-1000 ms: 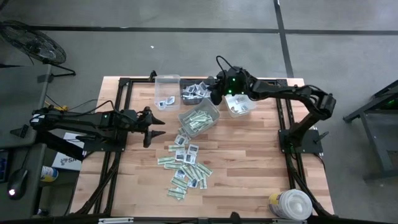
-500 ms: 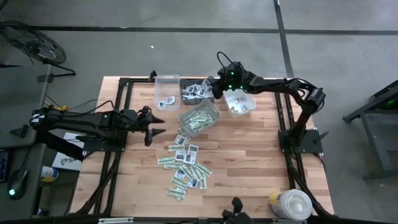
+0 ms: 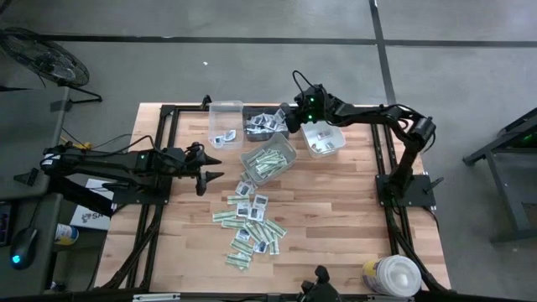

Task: Pick & Place First Aid Supplies
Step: Put the towelette pack into the black bin

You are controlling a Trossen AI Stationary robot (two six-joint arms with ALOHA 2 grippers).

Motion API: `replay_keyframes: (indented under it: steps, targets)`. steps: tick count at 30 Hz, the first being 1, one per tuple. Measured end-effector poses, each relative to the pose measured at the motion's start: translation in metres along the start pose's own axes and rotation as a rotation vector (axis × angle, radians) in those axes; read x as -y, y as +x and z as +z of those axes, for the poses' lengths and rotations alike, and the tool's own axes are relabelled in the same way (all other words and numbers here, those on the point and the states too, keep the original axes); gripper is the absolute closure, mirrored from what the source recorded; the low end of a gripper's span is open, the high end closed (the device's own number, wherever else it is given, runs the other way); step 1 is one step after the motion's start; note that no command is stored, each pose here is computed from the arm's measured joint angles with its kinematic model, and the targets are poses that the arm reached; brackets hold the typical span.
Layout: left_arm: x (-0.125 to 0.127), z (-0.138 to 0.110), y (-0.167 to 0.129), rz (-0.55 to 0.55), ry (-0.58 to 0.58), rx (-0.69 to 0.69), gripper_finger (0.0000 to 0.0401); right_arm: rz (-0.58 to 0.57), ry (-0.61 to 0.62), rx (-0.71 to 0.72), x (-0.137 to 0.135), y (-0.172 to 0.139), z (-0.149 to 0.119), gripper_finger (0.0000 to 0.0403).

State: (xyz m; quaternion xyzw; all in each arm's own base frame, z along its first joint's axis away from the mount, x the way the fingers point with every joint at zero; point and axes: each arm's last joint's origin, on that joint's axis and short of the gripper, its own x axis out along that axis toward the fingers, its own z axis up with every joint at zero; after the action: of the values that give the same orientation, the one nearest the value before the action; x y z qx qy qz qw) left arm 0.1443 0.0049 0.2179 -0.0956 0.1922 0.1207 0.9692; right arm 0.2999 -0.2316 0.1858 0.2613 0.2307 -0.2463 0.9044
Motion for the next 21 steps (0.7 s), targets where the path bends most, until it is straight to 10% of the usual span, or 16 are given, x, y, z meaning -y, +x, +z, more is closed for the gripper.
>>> replay_keyframes:
  steps: [21]
  targets:
    - [0.0,0.0,0.0,-0.013,0.0,-0.003,0.0186,0.125,0.021,0.002,-0.023,-0.026,0.012,0.0312]
